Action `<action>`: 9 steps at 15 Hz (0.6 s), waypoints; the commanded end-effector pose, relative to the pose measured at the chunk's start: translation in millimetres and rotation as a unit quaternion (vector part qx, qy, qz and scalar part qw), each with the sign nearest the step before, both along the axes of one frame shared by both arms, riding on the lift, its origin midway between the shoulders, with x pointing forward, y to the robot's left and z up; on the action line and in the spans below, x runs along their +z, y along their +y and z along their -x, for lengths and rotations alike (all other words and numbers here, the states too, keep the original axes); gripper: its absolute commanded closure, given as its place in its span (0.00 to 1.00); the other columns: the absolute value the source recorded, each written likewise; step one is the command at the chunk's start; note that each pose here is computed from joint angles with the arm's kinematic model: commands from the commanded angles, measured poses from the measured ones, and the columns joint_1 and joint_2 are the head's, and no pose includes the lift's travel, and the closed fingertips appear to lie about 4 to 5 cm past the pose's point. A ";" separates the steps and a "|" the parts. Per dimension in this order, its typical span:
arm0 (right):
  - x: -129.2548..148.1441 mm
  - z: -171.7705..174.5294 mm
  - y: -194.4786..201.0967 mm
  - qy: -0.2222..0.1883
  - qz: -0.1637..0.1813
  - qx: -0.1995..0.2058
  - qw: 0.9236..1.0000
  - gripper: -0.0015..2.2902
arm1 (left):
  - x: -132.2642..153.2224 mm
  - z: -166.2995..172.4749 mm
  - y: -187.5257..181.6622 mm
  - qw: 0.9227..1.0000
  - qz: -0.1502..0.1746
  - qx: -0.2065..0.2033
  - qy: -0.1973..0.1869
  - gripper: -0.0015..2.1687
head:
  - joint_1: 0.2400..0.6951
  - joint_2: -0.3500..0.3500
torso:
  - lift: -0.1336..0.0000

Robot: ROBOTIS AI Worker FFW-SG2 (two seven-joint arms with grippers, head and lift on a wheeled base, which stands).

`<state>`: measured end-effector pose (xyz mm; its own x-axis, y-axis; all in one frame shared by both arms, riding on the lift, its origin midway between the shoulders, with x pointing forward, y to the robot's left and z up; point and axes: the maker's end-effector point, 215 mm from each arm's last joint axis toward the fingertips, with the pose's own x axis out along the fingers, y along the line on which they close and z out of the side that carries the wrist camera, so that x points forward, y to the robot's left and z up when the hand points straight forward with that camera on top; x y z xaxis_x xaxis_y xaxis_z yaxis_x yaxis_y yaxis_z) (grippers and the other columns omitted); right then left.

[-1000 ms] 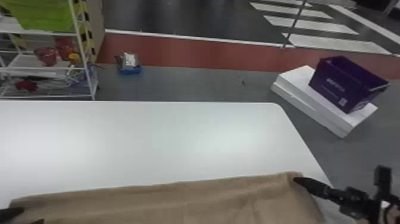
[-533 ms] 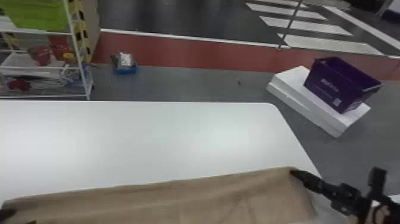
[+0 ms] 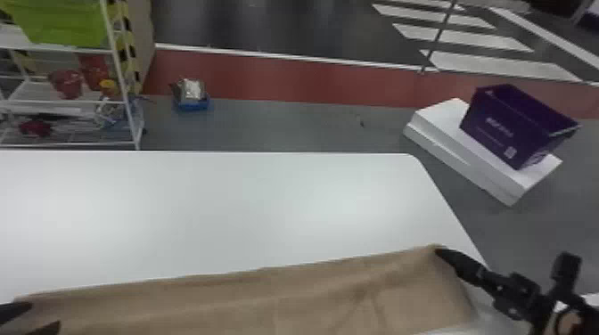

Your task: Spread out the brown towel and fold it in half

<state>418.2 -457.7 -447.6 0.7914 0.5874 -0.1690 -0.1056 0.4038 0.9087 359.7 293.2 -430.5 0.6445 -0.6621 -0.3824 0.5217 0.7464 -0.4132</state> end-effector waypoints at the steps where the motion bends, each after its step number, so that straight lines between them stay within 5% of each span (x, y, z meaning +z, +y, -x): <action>1: 1.4 -3.9 -0.7 -0.005 -0.019 -0.012 1.000 0.44 | 0.8 -0.9 -4.4 1.000 0.003 -0.003 -0.001 0.07 | 1.00 0.17 | 0.07; 4: -8.6 -5.6 1.0 0.004 -0.005 -0.014 1.000 0.40 | 2.8 5.5 -11.3 1.000 0.011 -0.016 0.000 0.07 | 1.00 0.15 | 0.07; 6: -7.8 1.3 0.7 0.007 -0.002 -0.011 1.000 0.06 | 1.7 6.4 -13.3 1.000 0.010 -0.018 0.000 0.07 | 1.00 0.14 | 0.07; 9: 10.0 25.8 -13.2 0.030 -0.014 -0.016 0.999 0.01 | 2.7 5.9 -9.3 1.000 0.007 -0.016 -0.001 0.07 | 1.00 0.13 | 0.07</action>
